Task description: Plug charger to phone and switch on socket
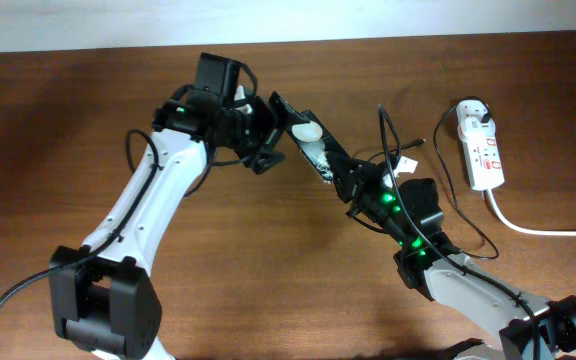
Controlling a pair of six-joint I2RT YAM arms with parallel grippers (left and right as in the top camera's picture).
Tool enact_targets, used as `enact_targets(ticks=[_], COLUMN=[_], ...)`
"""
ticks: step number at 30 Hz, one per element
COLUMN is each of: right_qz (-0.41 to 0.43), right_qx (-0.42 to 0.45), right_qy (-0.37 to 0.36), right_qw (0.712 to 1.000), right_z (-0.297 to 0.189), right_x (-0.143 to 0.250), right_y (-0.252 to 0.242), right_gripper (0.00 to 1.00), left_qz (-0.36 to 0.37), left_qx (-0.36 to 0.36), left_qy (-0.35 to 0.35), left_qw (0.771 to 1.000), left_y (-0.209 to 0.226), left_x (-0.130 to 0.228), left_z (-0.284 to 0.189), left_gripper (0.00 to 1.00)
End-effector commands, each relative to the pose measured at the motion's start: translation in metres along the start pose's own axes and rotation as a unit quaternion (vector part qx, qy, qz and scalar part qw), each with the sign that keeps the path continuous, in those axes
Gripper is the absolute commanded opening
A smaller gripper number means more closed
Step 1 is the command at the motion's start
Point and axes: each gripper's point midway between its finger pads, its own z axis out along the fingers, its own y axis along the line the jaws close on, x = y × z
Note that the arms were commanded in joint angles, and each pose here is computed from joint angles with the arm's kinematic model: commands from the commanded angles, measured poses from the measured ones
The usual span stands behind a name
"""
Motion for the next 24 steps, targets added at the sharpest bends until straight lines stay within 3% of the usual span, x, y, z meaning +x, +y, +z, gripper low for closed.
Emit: enact_targets(ticks=[1,6,8,14,17,22,24], right_qz=[-0.008,-0.008,-0.009,0.009,0.012,0.042,0.042], right_qx=[-0.025,-0.023,-0.022,-0.025,-0.038,-0.050,-0.054], right_qy=[-0.002,0.008,0.013,0.017,0.027,0.031,0.028], right_qw=[1.000,1.000,1.000,1.000,0.999,0.997,0.997], right_z=[0.001,0.001,0.001,0.001,0.000,0.001,0.002], right_x=[0.000,0.004,0.006,0.007,0.011,0.015,0.020], right_y=[0.018,0.017,0.017,0.018,0.025,0.031,0.031], right_gripper=[0.04,0.04,0.04,0.04,0.04,0.04,0.04], left_qz=[-0.002,0.107,0.128,0.126,0.125,0.135,0.137], left_qx=[-0.012,-0.001,-0.001,-0.013,-0.015,-0.005,-0.003], left_qy=[-0.031,-0.038,-0.038,-0.044,-0.043,-0.043,-0.040], left_qw=[0.999,0.994,0.991,0.991,0.991,0.990,0.990], left_y=[-0.003,-0.012,-0.013,-0.005,-0.004,-0.010,-0.012], left_x=[0.002,-0.001,0.001,-0.003,-0.004,-0.001,0.002], left_z=[0.006,0.007,0.008,0.014,0.015,0.018,0.020], left_gripper=[0.80,0.81,0.73,0.68,0.45,0.46,0.35])
